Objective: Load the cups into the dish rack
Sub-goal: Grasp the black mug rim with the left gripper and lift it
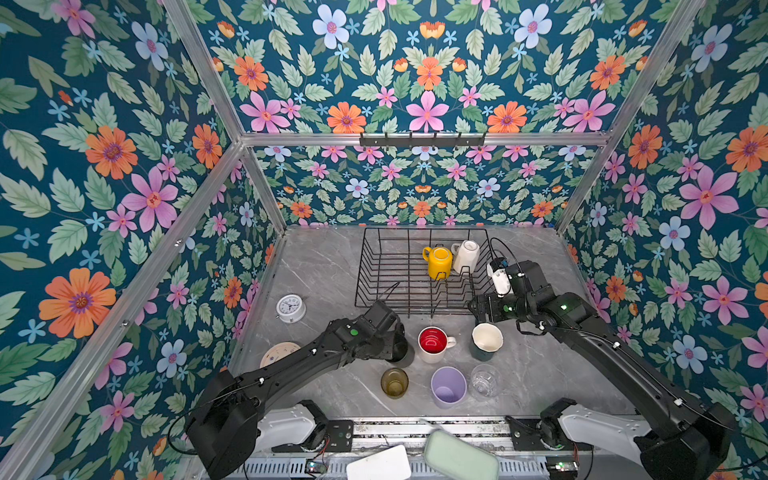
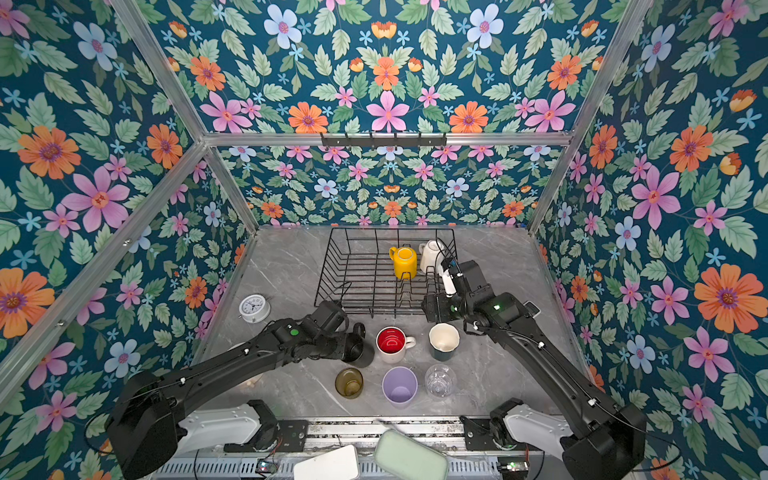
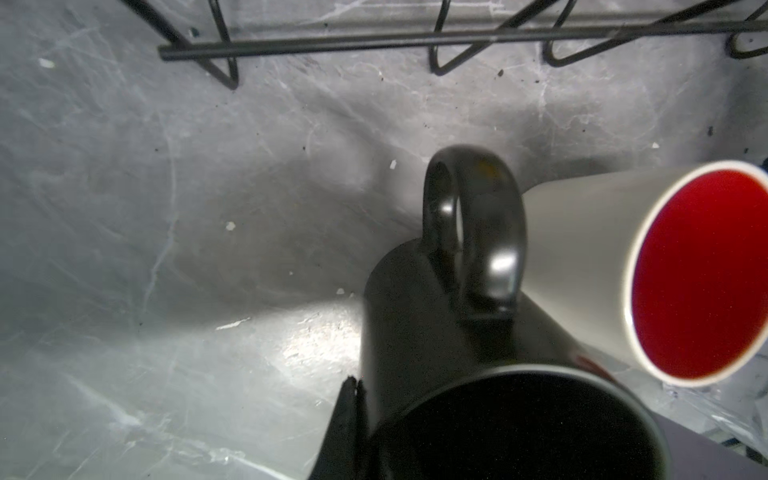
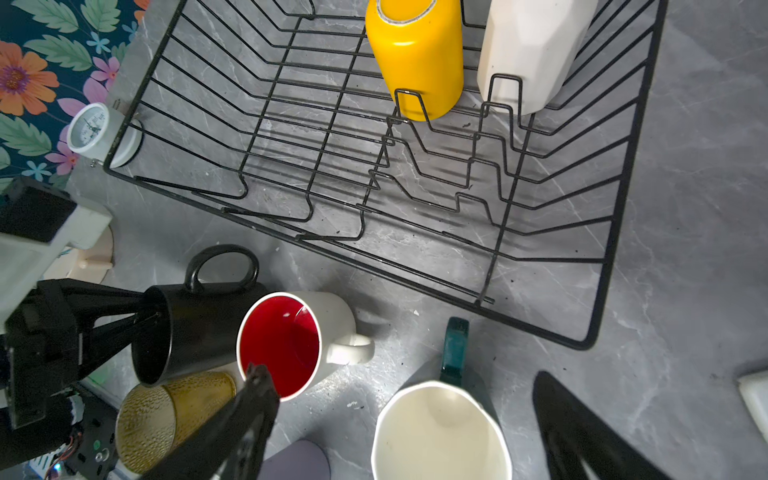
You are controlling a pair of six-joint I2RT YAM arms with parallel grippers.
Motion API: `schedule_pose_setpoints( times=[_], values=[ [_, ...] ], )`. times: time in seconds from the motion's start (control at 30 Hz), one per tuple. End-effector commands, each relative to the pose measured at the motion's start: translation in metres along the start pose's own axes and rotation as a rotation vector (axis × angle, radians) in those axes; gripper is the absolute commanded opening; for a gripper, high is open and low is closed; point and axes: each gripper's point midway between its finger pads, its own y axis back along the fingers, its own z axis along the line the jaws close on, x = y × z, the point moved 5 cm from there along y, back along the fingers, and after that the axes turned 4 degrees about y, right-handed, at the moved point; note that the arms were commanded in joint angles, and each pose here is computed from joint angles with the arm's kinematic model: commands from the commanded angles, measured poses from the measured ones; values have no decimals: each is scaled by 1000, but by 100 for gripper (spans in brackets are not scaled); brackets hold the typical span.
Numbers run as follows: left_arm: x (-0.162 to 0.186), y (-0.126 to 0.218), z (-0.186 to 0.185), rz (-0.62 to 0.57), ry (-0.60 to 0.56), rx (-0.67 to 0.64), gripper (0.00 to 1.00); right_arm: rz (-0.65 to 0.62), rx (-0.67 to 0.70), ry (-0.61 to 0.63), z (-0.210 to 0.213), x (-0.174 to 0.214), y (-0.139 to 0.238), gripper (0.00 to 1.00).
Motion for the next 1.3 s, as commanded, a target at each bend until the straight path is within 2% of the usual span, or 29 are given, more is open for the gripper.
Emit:
schedule_pose_setpoints(
  times=[0.0,0.13,0.27,0.5,0.63,0.8,1.07,1.27],
  values=[
    [-2,11,7,-35,-8,-31,0,-31,-26,1,4,-7,2,95],
    [-8,37,13,-115,-27,-45,0,-51,-62,-5,9,-11,6,95],
    [-24,79,17,-312,-44,-12,0,-94,-122,-15,17,-17,13,95],
    [-40,147,13,-712,-70,227,0,-141,-292,-38,38,-26,23,96],
    [-38,162,6,-849,-82,379,0,-171,-432,-46,54,-29,31,97],
    [-39,169,-6,-890,-81,508,0,-199,-583,-26,70,-31,40,98],
    [-50,167,-35,-805,-93,628,0,-242,-672,16,78,-30,50,99],
    [-54,174,-60,-734,-126,782,0,-304,-746,54,80,-24,62,99]
  ],
)
